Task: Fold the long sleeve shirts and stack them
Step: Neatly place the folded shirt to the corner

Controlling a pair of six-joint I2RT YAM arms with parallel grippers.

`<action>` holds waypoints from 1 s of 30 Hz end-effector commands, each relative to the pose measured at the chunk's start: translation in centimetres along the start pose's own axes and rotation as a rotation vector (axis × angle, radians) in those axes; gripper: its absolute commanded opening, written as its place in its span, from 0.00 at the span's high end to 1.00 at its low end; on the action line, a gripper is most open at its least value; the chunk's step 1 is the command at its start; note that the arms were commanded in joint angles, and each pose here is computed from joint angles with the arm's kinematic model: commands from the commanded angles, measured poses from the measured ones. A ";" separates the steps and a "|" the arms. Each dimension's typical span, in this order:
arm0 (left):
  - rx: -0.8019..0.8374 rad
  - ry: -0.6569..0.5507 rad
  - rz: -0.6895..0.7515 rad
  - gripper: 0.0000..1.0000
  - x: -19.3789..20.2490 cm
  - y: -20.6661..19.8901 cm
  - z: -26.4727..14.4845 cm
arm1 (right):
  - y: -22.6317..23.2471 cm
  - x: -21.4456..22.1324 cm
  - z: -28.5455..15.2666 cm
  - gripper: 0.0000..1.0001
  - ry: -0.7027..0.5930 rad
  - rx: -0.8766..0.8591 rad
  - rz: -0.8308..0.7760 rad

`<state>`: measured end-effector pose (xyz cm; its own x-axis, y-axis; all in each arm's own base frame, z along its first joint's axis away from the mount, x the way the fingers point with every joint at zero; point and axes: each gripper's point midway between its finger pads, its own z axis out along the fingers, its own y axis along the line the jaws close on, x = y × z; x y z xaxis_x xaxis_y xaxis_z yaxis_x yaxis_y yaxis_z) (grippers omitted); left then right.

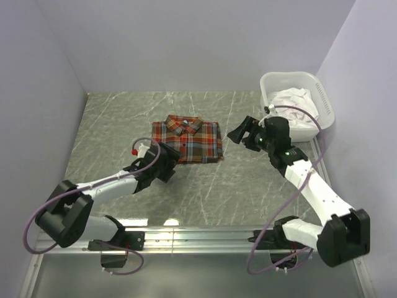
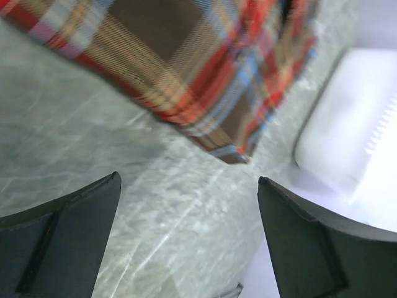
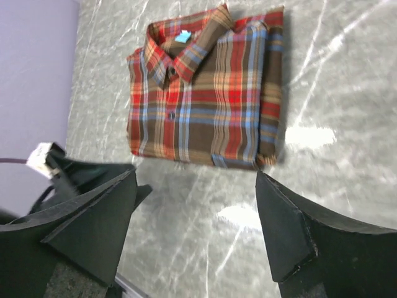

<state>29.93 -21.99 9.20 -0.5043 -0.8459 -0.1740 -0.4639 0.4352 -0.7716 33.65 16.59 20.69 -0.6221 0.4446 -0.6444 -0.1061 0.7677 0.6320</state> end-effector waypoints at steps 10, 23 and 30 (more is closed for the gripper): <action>-0.045 -0.156 -0.073 0.08 1.9 -0.1 5.6 | -0.8 2.3 -4.1 0.16 -0.043 -0.024 -0.060; -0.142 -0.225 -0.150 0.54 -0.2 2.3 10.3 | -0.5 2.0 -6.1 0.17 -0.093 -0.038 -0.090; -0.159 -0.254 -0.178 0.99 -4.2 2.1 11.4 | -0.8 1.8 -6.5 0.17 -0.095 -0.017 -0.118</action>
<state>38.79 -23.45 3.01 -0.2386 -0.9564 -0.1685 -0.5928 0.2809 -0.7547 27.68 14.28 21.41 -0.5516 0.4164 -0.7228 -0.1767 0.7885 0.5891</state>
